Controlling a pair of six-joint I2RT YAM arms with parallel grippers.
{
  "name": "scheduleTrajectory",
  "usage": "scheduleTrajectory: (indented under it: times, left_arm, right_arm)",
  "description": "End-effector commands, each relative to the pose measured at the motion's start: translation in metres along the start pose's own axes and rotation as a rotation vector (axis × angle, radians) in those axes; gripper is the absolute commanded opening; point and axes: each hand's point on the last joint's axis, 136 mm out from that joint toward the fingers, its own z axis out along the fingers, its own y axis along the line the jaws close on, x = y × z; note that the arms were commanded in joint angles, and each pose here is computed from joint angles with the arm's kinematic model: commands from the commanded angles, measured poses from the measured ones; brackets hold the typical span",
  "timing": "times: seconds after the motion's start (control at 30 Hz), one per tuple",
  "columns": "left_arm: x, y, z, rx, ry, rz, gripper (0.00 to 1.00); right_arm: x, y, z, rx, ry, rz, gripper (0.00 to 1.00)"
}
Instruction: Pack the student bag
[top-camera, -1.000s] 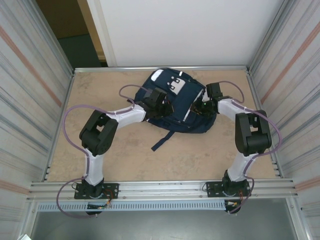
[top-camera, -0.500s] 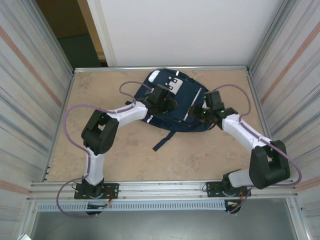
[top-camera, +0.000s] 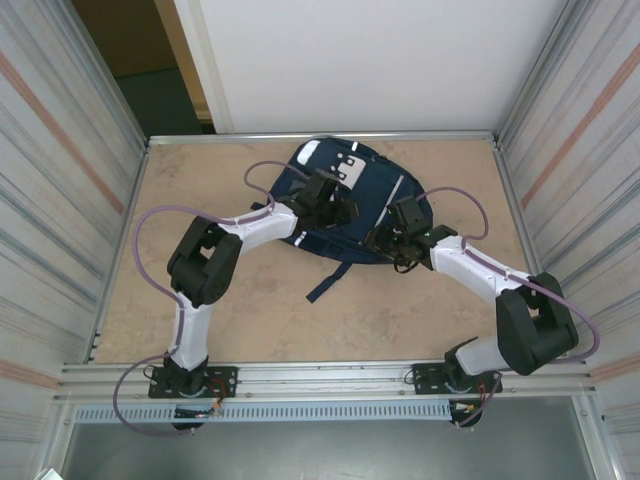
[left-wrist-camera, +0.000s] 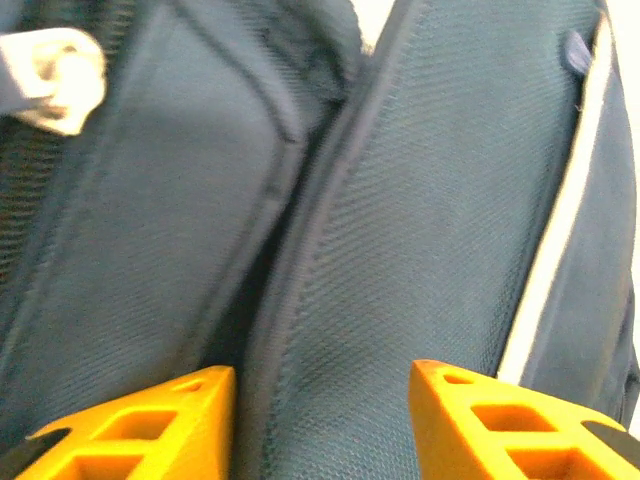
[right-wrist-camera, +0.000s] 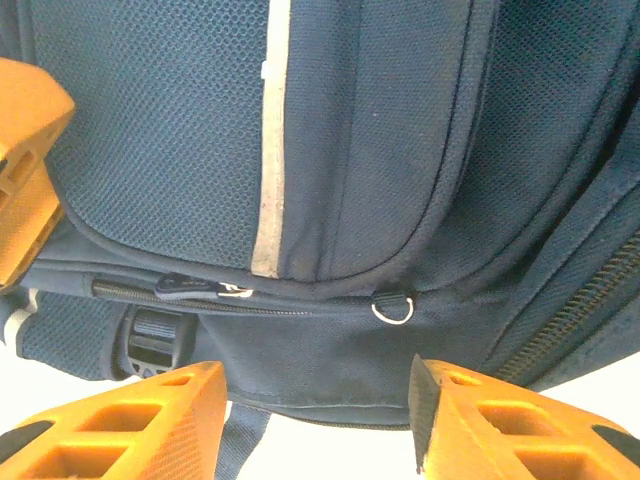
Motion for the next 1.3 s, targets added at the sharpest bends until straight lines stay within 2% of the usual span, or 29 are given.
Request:
scheduleTrajectory:
  times: [0.0,0.07,0.17,0.23,0.33,0.4,0.47,0.57,0.77,0.83,0.87,0.9,1.0,1.17,1.27]
  left_arm:
    - [-0.004,0.003,0.005,-0.015,0.024,0.156,0.56]
    - [-0.006,0.01,0.015,-0.018,0.042,0.204,0.59]
    - [-0.003,-0.003,0.026,0.122,0.099,0.235,0.56]
    - [0.0,-0.016,0.027,0.218,0.118,0.26,0.46]
    - [-0.001,-0.017,0.025,0.227,0.108,0.284,0.25]
    - [-0.005,-0.016,0.02,0.224,0.095,0.277,0.06]
    - [-0.004,-0.022,0.012,0.247,0.093,0.26,0.0]
    - [-0.003,-0.029,-0.005,0.282,0.085,0.185,0.0]
    - [0.005,-0.039,-0.025,0.289,0.003,-0.03,0.0]
    - [0.0,-0.047,-0.029,0.27,-0.038,-0.059,0.0]
    - [-0.005,-0.05,-0.031,0.256,-0.071,-0.06,0.0]
    - [-0.01,-0.05,-0.031,0.233,-0.103,-0.069,0.0]
    - [-0.025,-0.048,-0.035,0.184,-0.15,-0.136,0.0]
    - [-0.032,-0.054,-0.041,0.169,-0.152,-0.155,0.0]
    - [-0.031,-0.059,-0.043,0.184,-0.14,-0.171,0.0]
  right_arm:
    - [-0.014,0.009,-0.012,-0.011,-0.065,-0.046,0.57]
    - [-0.02,0.006,-0.015,0.001,-0.095,-0.077,0.6]
    - [-0.026,-0.003,-0.01,0.014,-0.08,-0.079,0.59]
    - [-0.026,-0.005,-0.002,-0.01,-0.043,-0.097,0.56]
    - [-0.034,-0.015,0.011,0.016,-0.036,-0.124,0.51]
    - [-0.043,-0.021,0.018,0.023,-0.042,-0.113,0.46]
    - [-0.052,-0.021,0.025,-0.008,-0.043,-0.108,0.36]
    - [-0.069,-0.017,0.034,-0.047,-0.048,-0.13,0.3]
    - [-0.106,0.001,0.041,-0.202,-0.033,-0.111,0.3]
    - [-0.11,0.001,0.032,-0.201,-0.04,-0.082,0.37]
    - [-0.109,-0.003,0.025,-0.167,-0.05,-0.067,0.45]
    - [-0.103,-0.01,0.016,-0.125,-0.051,-0.054,0.51]
    - [-0.078,-0.025,-0.015,-0.068,-0.052,-0.046,0.57]
    - [-0.016,-0.031,-0.044,-0.021,-0.057,-0.109,0.61]
    - [0.001,-0.025,-0.045,-0.042,-0.099,-0.094,0.6]
